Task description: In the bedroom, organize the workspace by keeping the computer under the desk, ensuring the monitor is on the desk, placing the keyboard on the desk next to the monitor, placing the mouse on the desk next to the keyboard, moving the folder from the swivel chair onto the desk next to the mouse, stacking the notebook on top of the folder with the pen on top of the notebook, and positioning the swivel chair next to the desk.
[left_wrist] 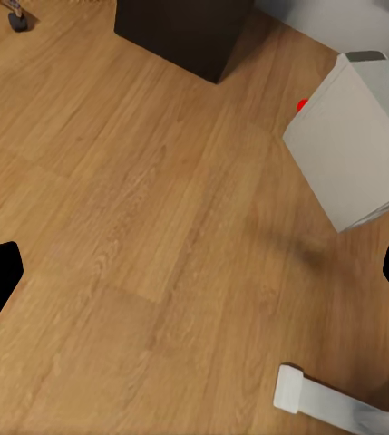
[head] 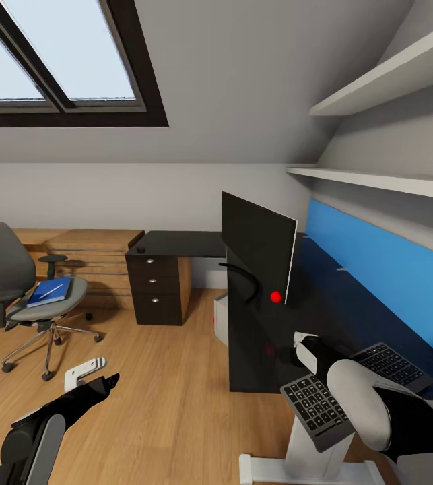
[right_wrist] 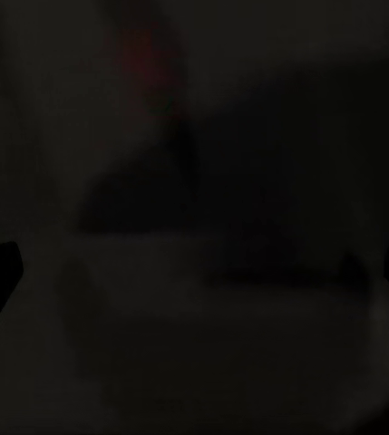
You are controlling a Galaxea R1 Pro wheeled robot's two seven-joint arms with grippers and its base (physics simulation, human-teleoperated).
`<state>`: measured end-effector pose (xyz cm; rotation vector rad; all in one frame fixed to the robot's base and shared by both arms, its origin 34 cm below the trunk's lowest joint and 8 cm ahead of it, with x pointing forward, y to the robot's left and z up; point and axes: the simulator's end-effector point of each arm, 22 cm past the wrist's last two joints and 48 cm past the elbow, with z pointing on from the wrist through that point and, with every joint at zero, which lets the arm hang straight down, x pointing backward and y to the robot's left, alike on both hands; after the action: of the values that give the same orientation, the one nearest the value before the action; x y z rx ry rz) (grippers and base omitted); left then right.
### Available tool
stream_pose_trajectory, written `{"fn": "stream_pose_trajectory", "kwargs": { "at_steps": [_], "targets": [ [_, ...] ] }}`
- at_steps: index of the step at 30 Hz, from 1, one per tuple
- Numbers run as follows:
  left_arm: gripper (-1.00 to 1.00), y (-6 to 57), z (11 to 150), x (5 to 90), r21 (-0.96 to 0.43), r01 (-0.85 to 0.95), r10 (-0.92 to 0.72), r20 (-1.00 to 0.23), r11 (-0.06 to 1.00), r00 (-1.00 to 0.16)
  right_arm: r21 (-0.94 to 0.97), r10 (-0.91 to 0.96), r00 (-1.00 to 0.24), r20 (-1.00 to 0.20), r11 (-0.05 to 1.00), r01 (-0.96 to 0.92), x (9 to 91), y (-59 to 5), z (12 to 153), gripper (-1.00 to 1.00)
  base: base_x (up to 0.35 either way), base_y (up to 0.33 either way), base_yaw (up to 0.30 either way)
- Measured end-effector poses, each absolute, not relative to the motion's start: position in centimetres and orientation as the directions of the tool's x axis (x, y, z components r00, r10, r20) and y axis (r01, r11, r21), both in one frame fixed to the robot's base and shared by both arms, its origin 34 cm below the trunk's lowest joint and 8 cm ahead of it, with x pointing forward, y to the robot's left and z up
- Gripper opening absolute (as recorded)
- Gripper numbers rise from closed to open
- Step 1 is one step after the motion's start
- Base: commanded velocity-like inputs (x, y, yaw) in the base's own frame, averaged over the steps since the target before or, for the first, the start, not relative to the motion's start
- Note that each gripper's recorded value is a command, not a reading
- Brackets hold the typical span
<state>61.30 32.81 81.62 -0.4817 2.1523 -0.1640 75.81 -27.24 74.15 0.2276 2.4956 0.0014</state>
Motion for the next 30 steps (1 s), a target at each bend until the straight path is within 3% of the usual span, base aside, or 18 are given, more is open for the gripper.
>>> {"fn": "stream_pose_trajectory", "kwargs": {
  "at_steps": [19, 30],
  "targets": [
    [1.0, 32.87, 81.83, 61.34, -0.29, -0.279, -0.398, -0.757, 0.915, -0.518, 0.025, 0.139, -0.818, -0.558, 0.988, 0.151, 74.86, -27.41, 73.34, 1.0, -0.003, 0.0, 0.0],
    [1.0, 32.86, 81.82, 61.34, -0.29, -0.279, -0.398, -0.757, 0.915, -0.518, 0.023, 0.138, -0.818, -0.558, 0.988, 0.15, 74.85, -27.43, 73.33, 1.0, -0.12, 0.0, 0.0]
  ]
}}
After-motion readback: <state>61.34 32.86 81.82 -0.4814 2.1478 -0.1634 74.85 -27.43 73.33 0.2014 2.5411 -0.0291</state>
